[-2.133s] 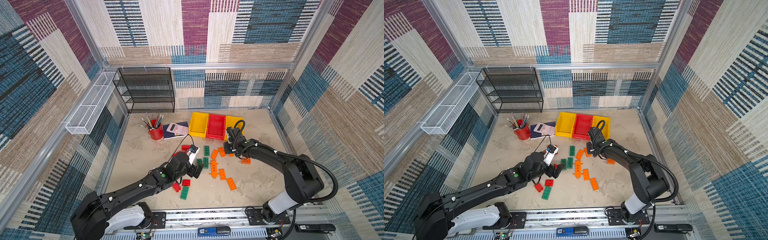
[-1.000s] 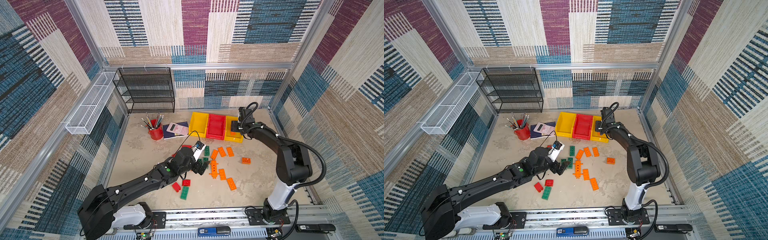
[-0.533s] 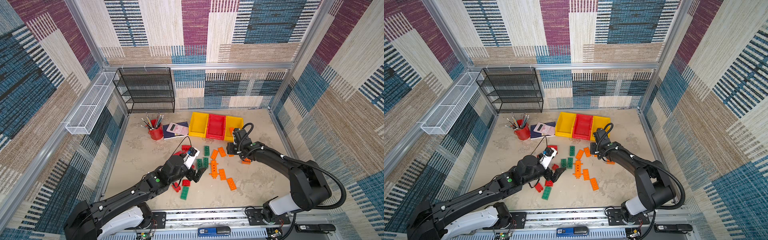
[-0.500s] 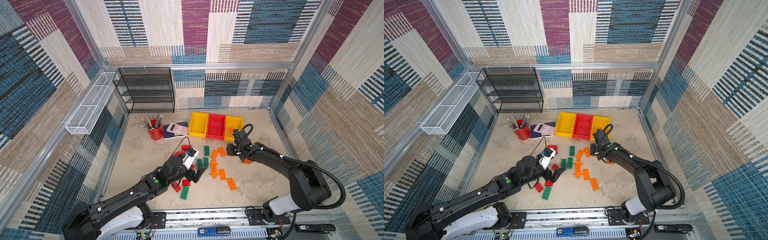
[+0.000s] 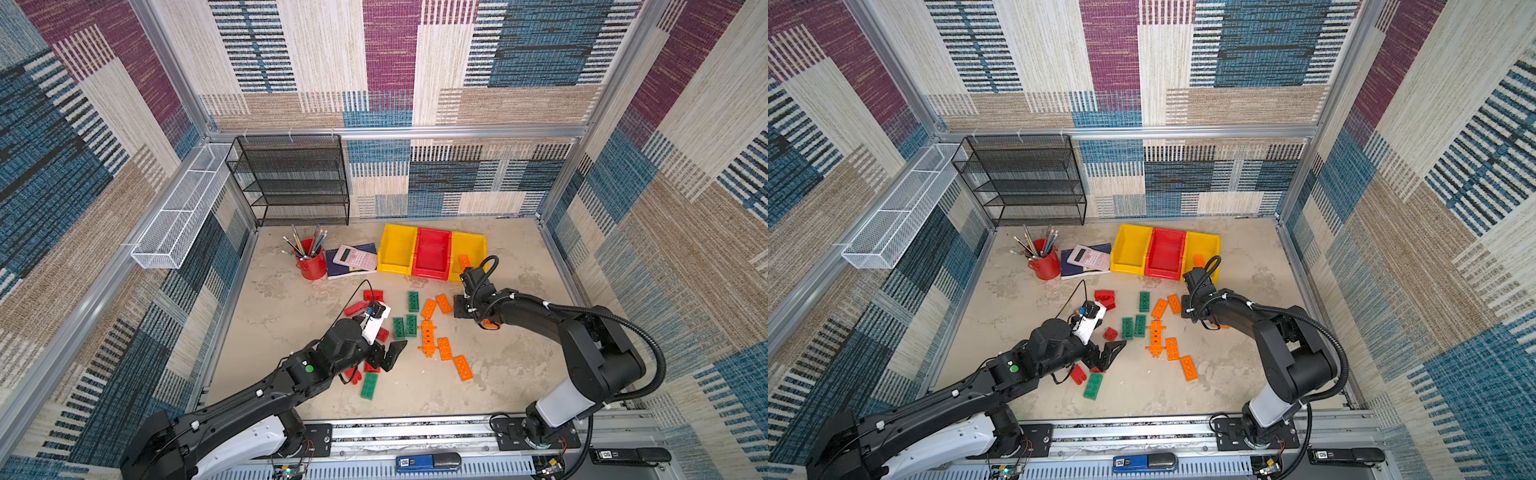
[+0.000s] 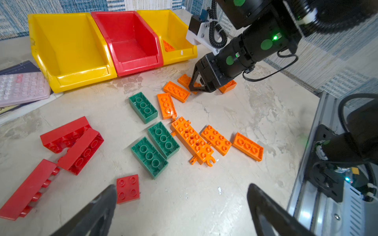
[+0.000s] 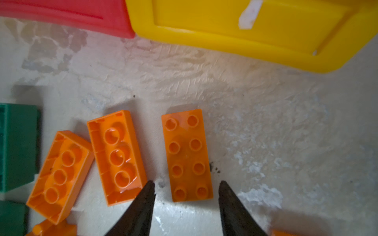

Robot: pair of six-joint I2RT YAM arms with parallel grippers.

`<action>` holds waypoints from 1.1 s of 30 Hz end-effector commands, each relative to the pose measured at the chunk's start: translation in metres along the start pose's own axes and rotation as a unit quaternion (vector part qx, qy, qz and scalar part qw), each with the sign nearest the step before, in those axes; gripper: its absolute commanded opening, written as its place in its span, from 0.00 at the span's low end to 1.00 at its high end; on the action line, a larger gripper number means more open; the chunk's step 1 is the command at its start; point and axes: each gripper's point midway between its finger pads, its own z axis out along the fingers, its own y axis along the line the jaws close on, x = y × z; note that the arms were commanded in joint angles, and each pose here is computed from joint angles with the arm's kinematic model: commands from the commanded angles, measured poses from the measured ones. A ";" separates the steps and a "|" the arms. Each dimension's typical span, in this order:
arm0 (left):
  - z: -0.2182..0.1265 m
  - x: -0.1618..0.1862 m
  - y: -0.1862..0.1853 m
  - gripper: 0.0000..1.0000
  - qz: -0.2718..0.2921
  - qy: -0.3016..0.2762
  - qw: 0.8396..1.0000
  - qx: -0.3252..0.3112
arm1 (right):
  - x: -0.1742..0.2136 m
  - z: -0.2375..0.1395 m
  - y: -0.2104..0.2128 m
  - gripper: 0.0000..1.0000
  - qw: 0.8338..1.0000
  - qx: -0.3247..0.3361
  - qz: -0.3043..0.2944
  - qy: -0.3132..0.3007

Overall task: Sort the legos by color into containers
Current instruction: 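Return the right gripper to the orange bricks and grasp an orange 2x4 brick, then carry the orange 2x4 brick with the right gripper into the yellow bin and release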

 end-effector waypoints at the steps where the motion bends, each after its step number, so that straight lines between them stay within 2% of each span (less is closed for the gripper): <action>1: 0.009 -0.015 -0.002 0.99 -0.011 -0.030 0.999 0.003 | -0.012 0.007 0.003 0.50 1.000 0.003 -0.009 -0.015; 7: 0.017 -0.019 -0.010 0.99 -0.003 -0.004 1.000 0.018 | -0.014 0.013 0.004 0.31 1.000 0.006 -0.003 -0.008; 10: 0.014 -0.021 -0.012 0.99 -0.002 0.000 1.000 0.021 | -0.016 0.008 0.005 0.27 1.000 0.003 0.004 -0.012; 14: 0.008 -0.026 -0.009 0.99 -0.010 -0.008 1.000 0.011 | -0.034 -0.011 0.010 0.27 0.999 -0.007 0.010 -0.034; 18: 0.006 -0.036 -0.009 0.99 -0.013 -0.020 1.000 0.007 | -0.074 -0.044 0.016 0.28 0.996 -0.011 0.012 -0.091; 22: 0.007 -0.039 -0.002 0.99 -0.008 -0.020 1.000 -0.013 | -0.116 -0.061 0.015 0.29 0.991 -0.002 0.006 -0.132; 27: 0.006 -0.046 0.000 0.99 -0.004 -0.032 0.999 -0.022 | -0.154 -0.047 -0.008 0.29 0.989 0.002 0.013 -0.145; 33: 0.006 -0.057 0.003 0.99 -0.016 -0.048 0.998 -0.033 | -0.178 -0.019 -0.022 0.30 0.989 -0.009 0.014 -0.145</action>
